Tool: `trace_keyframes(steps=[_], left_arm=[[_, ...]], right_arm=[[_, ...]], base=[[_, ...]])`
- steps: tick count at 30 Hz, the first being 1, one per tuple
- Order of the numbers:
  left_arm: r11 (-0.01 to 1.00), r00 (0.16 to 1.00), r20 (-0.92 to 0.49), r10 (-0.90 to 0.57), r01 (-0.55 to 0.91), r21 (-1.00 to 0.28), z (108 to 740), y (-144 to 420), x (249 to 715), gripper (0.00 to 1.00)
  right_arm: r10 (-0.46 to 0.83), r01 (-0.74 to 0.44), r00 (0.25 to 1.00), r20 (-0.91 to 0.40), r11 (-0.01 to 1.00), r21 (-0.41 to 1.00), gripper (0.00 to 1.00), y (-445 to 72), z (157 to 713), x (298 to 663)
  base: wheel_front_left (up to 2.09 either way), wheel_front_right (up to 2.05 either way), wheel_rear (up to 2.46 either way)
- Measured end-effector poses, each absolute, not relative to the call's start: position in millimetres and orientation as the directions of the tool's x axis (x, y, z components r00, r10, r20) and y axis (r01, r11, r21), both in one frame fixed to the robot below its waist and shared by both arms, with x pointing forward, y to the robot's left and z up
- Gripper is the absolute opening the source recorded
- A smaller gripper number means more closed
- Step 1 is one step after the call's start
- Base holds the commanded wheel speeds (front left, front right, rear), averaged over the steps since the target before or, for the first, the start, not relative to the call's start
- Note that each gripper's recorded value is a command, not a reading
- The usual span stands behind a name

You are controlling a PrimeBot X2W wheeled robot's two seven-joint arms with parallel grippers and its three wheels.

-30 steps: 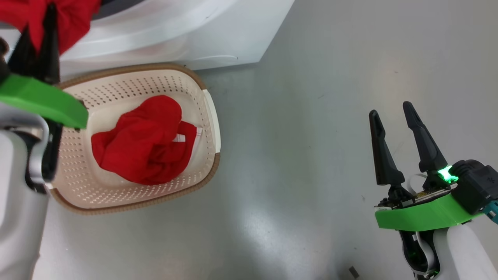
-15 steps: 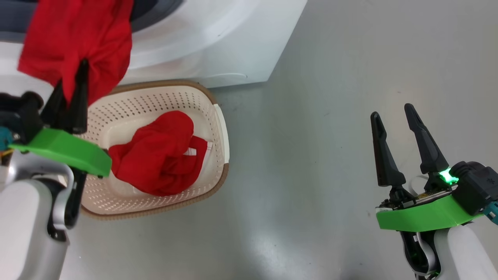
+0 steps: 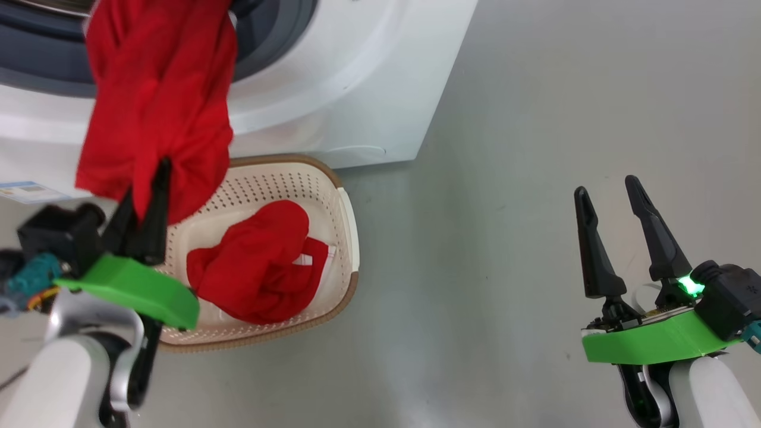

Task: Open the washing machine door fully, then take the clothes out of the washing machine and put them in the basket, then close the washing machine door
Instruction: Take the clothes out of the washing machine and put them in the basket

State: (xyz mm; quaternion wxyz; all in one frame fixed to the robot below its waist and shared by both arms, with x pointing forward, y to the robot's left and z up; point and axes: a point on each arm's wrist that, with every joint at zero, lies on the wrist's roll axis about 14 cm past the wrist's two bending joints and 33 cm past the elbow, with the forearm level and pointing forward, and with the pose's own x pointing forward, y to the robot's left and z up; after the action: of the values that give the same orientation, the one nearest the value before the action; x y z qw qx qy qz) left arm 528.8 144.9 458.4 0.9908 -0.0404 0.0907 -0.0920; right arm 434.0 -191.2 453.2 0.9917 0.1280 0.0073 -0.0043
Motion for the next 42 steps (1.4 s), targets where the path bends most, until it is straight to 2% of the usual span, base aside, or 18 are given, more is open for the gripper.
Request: trace_keyframes(steps=[8,19,28,42], left_arm=[[0.978,0.957,-0.216,-0.192,0.169,-0.122,460,145,501,0.0],[0.972,0.892,-0.398,-0.216,0.156,-0.178,409,137,469,0.0],[0.97,0.775,-0.587,-0.236,0.152,-0.191,337,131,443,0.0],[0.974,0.659,-0.717,-0.228,0.146,-0.176,267,124,443,0.0]], right_arm=[[-0.001,0.001,1.0,0.0,0.966,0.259,1.0,-189,461,428],[0.013,-0.01,1.0,-0.009,0.965,0.262,1.0,-184,456,431],[0.01,-0.002,0.999,-0.03,0.966,0.26,1.0,-185,447,434],[-0.012,0.032,0.997,-0.077,0.967,0.253,1.0,-193,431,431]], base=[[0.0,0.0,0.0],[0.0,0.0,0.0],[0.0,0.0,0.0],[0.0,0.0,0.0]])
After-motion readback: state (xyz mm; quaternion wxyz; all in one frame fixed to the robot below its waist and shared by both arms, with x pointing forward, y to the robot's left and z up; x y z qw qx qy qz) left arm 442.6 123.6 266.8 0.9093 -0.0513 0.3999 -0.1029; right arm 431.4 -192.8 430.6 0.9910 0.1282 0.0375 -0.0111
